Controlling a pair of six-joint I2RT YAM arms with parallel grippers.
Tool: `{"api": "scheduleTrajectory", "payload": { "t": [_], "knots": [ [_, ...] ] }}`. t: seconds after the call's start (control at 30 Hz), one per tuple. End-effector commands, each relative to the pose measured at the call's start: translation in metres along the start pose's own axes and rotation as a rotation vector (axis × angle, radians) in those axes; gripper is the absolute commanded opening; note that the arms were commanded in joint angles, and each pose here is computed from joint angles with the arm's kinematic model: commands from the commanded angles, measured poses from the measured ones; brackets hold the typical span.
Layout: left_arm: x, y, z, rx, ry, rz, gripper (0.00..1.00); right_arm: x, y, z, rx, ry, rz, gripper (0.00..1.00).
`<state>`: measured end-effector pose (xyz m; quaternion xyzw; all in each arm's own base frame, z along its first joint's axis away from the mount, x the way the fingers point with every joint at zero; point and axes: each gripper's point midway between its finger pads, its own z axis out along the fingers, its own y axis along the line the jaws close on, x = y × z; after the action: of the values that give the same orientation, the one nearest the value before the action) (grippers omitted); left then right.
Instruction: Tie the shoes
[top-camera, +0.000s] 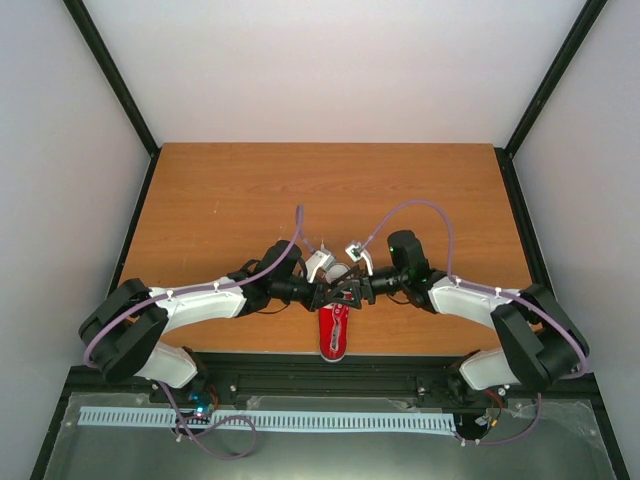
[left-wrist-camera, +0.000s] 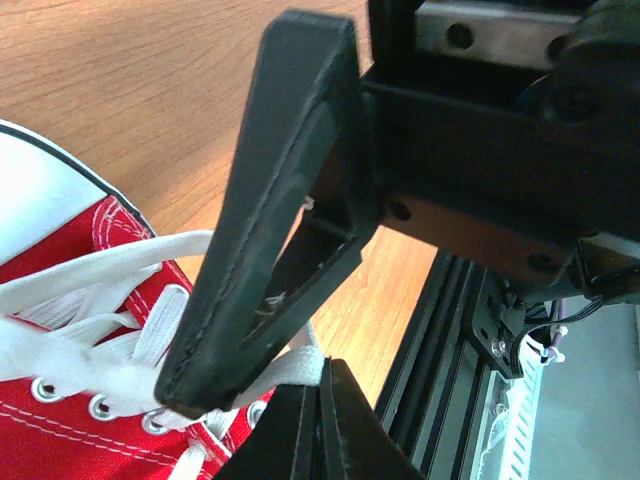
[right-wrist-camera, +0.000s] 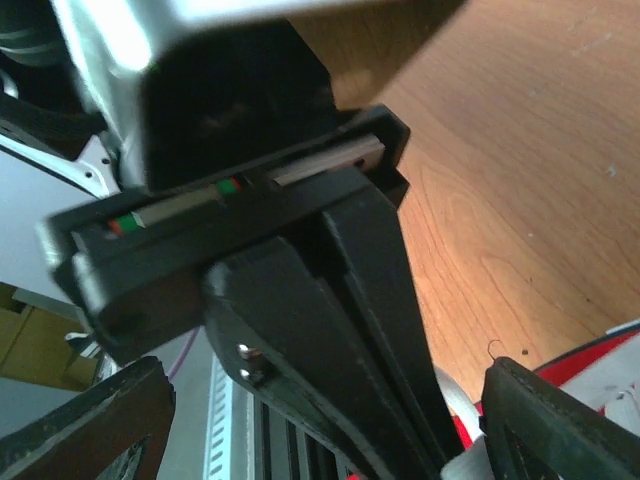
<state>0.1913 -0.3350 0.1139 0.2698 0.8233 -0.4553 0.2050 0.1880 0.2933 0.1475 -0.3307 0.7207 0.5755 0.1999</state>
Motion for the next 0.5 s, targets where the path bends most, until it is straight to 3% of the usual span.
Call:
{"api": "scheduleTrajectory", "payload": {
  "t": [0.0,0.47],
  "knots": [
    [-0.02,-0.018,-0.003,0.058,-0.057,0.035,0.01,0.009,-0.003,0.006,-0.024,0.028,-0.033,0.83],
    [-0.027,-0.011,-0.003,0.027,-0.083,0.0,0.01,0.043,-0.02,0.008,0.022,0.069,0.02,0.81]
  ]
}}
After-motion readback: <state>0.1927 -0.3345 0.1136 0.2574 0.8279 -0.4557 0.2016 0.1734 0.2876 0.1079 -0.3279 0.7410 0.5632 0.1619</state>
